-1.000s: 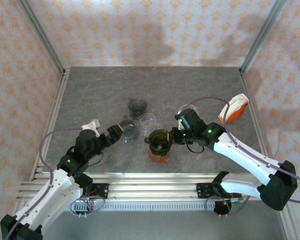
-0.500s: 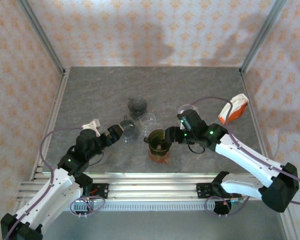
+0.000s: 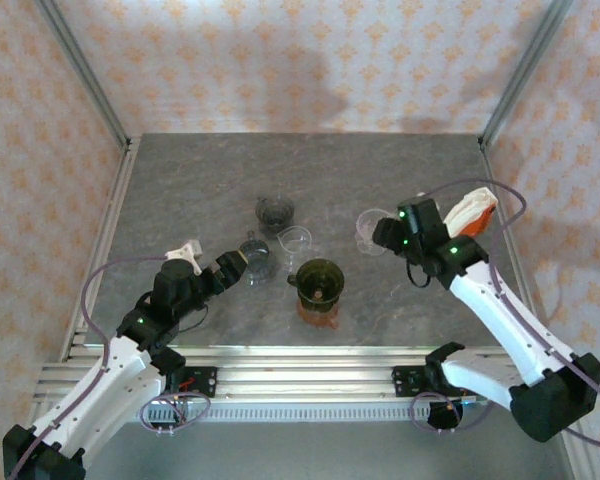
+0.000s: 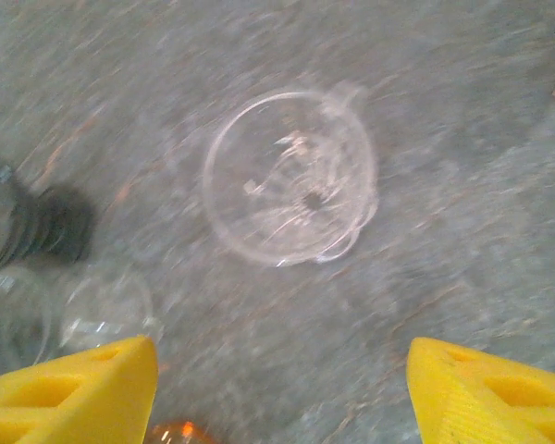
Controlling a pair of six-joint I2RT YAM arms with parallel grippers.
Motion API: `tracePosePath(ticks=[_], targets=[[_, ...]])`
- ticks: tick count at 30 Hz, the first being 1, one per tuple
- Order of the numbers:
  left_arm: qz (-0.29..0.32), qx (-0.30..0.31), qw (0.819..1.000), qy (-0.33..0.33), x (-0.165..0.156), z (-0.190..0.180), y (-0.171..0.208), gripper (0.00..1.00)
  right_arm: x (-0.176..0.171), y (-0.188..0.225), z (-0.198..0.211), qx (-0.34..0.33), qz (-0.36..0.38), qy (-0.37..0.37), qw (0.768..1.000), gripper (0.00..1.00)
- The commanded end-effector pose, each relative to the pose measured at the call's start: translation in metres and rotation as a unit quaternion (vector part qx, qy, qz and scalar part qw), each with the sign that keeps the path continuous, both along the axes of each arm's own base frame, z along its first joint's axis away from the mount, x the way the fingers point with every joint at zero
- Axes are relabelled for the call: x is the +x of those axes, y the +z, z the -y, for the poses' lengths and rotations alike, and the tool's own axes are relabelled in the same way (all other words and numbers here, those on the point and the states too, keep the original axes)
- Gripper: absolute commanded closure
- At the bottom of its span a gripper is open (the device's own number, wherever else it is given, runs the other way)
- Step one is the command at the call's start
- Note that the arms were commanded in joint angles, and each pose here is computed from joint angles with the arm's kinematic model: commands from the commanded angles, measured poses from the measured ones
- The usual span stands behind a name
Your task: Place the coffee filter in the dripper
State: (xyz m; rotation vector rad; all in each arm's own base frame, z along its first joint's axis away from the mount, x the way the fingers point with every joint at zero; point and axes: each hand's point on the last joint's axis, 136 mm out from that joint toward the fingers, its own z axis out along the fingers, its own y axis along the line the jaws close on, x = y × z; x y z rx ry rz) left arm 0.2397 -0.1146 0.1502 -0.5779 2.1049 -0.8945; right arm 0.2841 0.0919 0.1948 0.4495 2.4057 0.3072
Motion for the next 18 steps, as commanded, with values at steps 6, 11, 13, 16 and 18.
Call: tracePosePath(ticks=[6,11,13,16,18], targets=[[0.007,-0.01,1.0,-0.016,-0.001,0.007,-0.001,0.0,0.05,-0.021,0.037,0.041,-0.023,-0.06,0.997,0.28],[0.009,-0.009,1.0,-0.022,0.0,0.009,-0.002,0.0,0.072,-0.046,0.032,0.053,-0.038,-0.051,0.997,0.25],[0.009,-0.007,1.0,-0.022,0.0,0.009,-0.002,0.0,0.084,-0.051,0.021,0.068,-0.041,-0.027,0.996,0.25],[0.009,-0.005,1.0,-0.021,0.0,0.009,-0.003,0.0,0.097,-0.06,0.012,0.078,-0.047,-0.008,0.996,0.25],[0.008,-0.003,1.0,-0.023,0.001,0.009,-0.004,0.0,0.104,-0.068,0.009,0.074,-0.058,0.0,0.996,0.25]])
